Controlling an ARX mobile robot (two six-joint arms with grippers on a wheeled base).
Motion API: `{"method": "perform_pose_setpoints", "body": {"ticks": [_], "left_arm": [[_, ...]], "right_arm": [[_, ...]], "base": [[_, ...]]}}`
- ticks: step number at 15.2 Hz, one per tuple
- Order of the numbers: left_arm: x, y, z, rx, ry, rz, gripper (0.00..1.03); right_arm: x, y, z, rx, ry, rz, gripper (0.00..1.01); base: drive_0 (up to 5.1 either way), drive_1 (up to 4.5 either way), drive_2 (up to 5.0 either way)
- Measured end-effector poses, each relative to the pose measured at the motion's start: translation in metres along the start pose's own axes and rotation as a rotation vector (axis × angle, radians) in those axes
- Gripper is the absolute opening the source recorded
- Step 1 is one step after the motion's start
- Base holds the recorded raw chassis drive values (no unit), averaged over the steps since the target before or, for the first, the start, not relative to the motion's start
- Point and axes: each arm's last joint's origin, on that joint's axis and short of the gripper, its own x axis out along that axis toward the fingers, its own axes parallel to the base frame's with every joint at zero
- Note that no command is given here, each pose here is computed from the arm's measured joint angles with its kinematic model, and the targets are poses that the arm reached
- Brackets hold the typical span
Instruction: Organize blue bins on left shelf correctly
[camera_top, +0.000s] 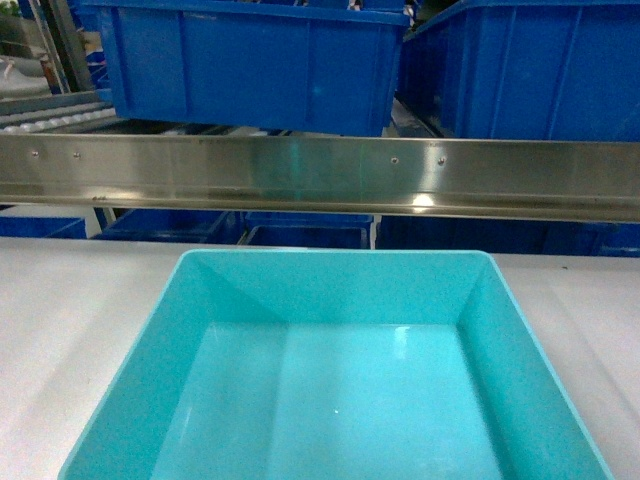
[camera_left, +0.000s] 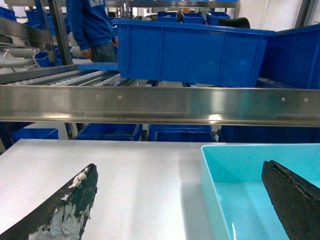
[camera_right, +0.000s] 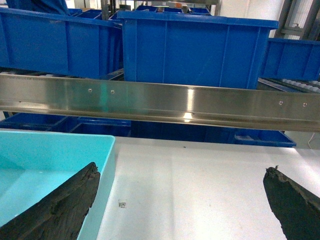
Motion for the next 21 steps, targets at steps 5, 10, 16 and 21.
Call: {"method": "perform_pose_setpoints", "body": {"ticks": [5, 10, 16, 21], "left_arm": [[0.026, -0.005, 0.016, -0.027, 0.036, -0.059, 0.98], [0.089, -0.028, 0.005, -0.051, 0.427, -0.065, 0.98], [0.12, -0.045, -0.017, -0.072, 0.556, -0.124, 0.98], [0.136, -0.048, -0.048, -0.077, 0.641, -0.126, 0.98]], "right_arm": [[0.025, 0.017, 0.009, 0.01, 0.061, 0.058, 0.98], [0.086, 0.055, 0.032, -0.02, 0.341, 0.228, 0.98], [0.134, 0.068, 0.007, -0.011, 0.625, 0.313, 0.98], [0.15, 0.076, -0.008, 0.024, 0.692, 0.359, 0.98]], "base": [[0.0, 0.0, 0.0], [0.0, 0.0, 0.0], [0.0, 0.0, 0.0], [0.0, 0.0, 0.0]]}}
